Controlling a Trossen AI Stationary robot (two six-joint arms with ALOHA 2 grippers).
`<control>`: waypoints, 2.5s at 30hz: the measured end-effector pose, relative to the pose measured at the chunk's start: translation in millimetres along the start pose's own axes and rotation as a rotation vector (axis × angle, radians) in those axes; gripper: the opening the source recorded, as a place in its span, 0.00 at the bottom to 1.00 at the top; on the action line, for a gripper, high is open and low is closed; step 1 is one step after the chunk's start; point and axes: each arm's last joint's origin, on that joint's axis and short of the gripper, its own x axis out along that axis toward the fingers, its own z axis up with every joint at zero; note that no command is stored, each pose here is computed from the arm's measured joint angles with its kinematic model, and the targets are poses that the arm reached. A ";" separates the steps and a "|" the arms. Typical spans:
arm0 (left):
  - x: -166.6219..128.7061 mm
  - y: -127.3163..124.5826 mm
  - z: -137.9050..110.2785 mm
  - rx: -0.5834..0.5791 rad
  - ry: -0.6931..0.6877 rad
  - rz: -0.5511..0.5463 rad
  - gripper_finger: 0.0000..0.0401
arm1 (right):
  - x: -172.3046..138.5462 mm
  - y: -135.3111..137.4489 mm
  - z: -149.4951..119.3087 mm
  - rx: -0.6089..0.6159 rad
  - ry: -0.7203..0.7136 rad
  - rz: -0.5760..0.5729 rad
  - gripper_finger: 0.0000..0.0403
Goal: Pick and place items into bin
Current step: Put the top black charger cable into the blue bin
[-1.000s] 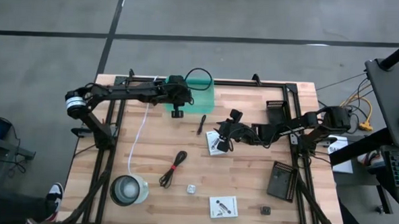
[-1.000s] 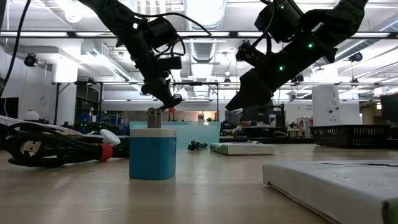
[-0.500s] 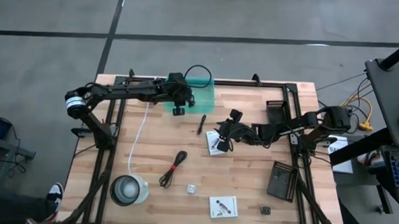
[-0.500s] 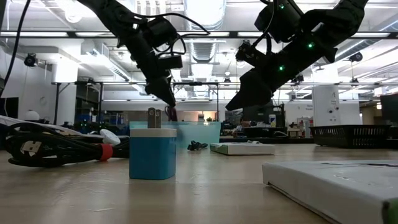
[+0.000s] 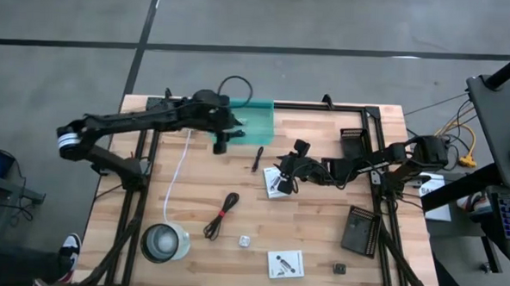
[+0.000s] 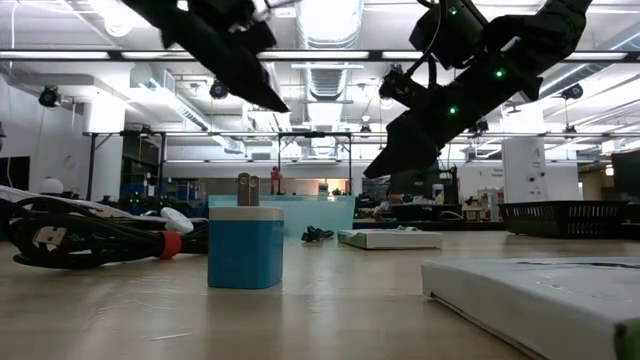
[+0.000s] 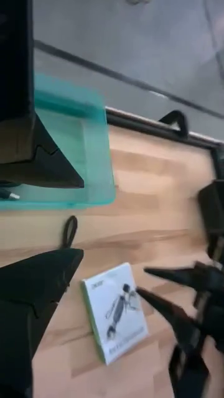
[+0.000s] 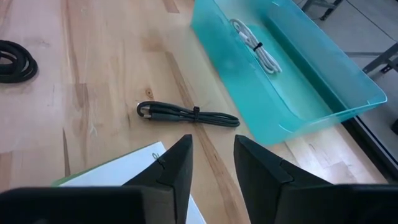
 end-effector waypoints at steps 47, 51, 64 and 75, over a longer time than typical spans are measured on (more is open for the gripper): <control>-75.3 -47.5 -72.7 -0.111 -0.469 0.131 0.38 | 76.8 32.2 57.4 -0.745 0.340 0.269 0.56; -74.9 -47.5 -72.7 -0.111 -0.468 0.131 0.38 | 90.5 27.9 64.7 -0.775 0.382 0.264 0.55; -72.2 -47.4 -73.6 -0.114 -0.454 0.126 0.38 | 111.9 21.3 60.0 -0.935 0.449 0.332 0.54; -65.6 -46.9 -75.2 -0.120 -0.426 0.117 0.38 | 117.5 9.4 63.0 -0.848 0.375 0.498 0.54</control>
